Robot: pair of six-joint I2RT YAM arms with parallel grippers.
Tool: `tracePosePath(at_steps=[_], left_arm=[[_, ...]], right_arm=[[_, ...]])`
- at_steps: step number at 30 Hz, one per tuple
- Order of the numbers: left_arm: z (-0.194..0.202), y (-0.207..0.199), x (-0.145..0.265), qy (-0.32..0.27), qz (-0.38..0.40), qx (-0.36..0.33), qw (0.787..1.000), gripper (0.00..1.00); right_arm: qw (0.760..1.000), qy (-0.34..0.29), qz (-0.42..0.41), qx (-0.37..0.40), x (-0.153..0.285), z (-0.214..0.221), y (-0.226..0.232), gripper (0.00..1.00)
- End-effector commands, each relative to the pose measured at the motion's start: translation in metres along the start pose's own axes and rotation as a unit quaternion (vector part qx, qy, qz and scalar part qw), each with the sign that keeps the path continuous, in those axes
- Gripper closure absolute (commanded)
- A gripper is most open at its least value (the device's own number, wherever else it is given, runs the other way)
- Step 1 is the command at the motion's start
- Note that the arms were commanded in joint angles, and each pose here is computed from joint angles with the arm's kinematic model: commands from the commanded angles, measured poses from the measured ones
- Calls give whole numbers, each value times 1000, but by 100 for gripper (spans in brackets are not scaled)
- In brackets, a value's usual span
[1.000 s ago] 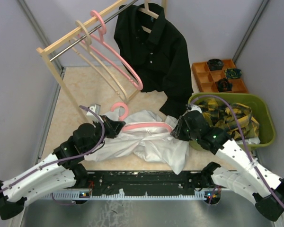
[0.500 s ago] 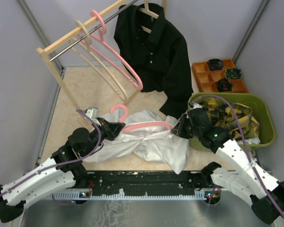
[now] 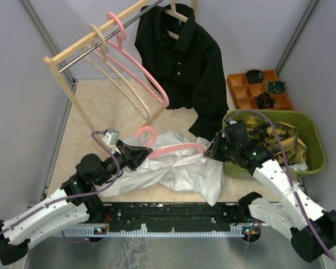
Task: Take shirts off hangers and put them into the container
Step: Remove the shirt from the hanger.
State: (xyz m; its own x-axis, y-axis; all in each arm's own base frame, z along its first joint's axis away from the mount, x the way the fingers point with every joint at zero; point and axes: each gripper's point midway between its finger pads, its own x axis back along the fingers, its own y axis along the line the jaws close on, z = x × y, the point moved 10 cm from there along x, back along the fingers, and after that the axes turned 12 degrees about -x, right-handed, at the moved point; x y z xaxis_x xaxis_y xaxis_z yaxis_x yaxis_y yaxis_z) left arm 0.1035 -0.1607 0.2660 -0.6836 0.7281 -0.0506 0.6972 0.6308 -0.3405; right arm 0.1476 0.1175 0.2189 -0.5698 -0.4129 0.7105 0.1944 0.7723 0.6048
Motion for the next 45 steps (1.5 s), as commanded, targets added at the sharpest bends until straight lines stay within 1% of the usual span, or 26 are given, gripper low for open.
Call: tracePosePath(at_steps=[1, 3, 5, 6, 8, 9, 11, 13, 16, 19, 20, 21, 23, 24, 26, 28, 29, 32, 35, 37, 38, 40, 43, 45], left_arm=[[-32, -9, 2, -91, 31, -10, 995, 100], [-33, -8, 3, -93, 30, -10, 995, 100], [-34, -9, 4, -95, 30, -11, 995, 100], [-34, -9, 4, -97, 30, -12, 995, 100], [-35, -8, 5, -100, 28, -14, 995, 100], [-35, -8, 5, -102, 28, -15, 994, 100], [-35, -7, 6, -101, 26, -16, 994, 100], [-34, -7, 6, -99, 22, -16, 995, 100], [-33, -6, 5, -96, 17, -15, 995, 100], [-33, -6, 5, -95, 17, -14, 995, 100], [-33, -6, 4, -94, 18, -16, 995, 100], [-34, -6, 4, -95, 19, -16, 995, 100], [-34, -7, 4, -94, 22, -20, 995, 100], [-34, -7, 3, -93, 22, -20, 995, 100], [-34, -8, 3, -92, 25, -21, 995, 100], [-34, -8, 3, -91, 26, -23, 995, 100], [-34, -8, 4, -91, 27, -23, 995, 100], [-35, -8, 6, -92, 26, -23, 995, 100], [-35, -7, 7, -94, 27, -25, 995, 100], [-35, -8, 7, -94, 30, -28, 995, 100], [-36, -8, 7, -95, 34, -29, 994, 100], [-36, -10, 7, -93, 41, -32, 994, 100], [-36, -11, 8, -90, 53, -37, 994, 100], [-36, -13, 9, -88, 62, -41, 993, 100]], right_arm=[[998, 3, -65, -8, 9, -8, 5, 75], [996, -5, -88, -12, 15, -11, 9, 71], [997, -18, -75, -12, 19, -14, 9, 63], [998, -24, -61, -13, 20, -16, 7, 56], [999, -34, -18, -19, 18, -19, 1, 36], [999, -39, 0, -22, 17, -20, -2, 30], [999, -47, 12, -21, 17, -22, -2, 28], [998, -51, -18, -13, 22, -25, 5, 31], [993, -55, -107, 12, 38, -29, 25, 42], [988, -71, -136, 29, 52, -34, 36, 52], [987, -70, -139, 35, 55, -35, 38, 53], [987, -68, -141, 41, 55, -35, 39, 51], [987, -58, -139, 48, 54, -36, 40, 39], [988, -54, -137, 48, 53, -37, 41, 36], [989, -50, -134, 49, 50, -38, 41, 36], [988, -51, -134, 48, 50, -39, 43, 38], [988, -54, -134, 47, 50, -40, 43, 40], [991, -67, -107, 37, 48, -43, 41, 51], [993, -72, -85, 35, 43, -45, 38, 66], [993, -68, -86, 32, 39, -46, 39, 76], [993, -67, -89, 30, 37, -47, 40, 78], [993, -71, -92, 20, 35, -49, 43, 87], [992, -97, -85, -3, 37, -55, 46, 94], [990, -114, -75, -19, 37, -59, 47, 97]])
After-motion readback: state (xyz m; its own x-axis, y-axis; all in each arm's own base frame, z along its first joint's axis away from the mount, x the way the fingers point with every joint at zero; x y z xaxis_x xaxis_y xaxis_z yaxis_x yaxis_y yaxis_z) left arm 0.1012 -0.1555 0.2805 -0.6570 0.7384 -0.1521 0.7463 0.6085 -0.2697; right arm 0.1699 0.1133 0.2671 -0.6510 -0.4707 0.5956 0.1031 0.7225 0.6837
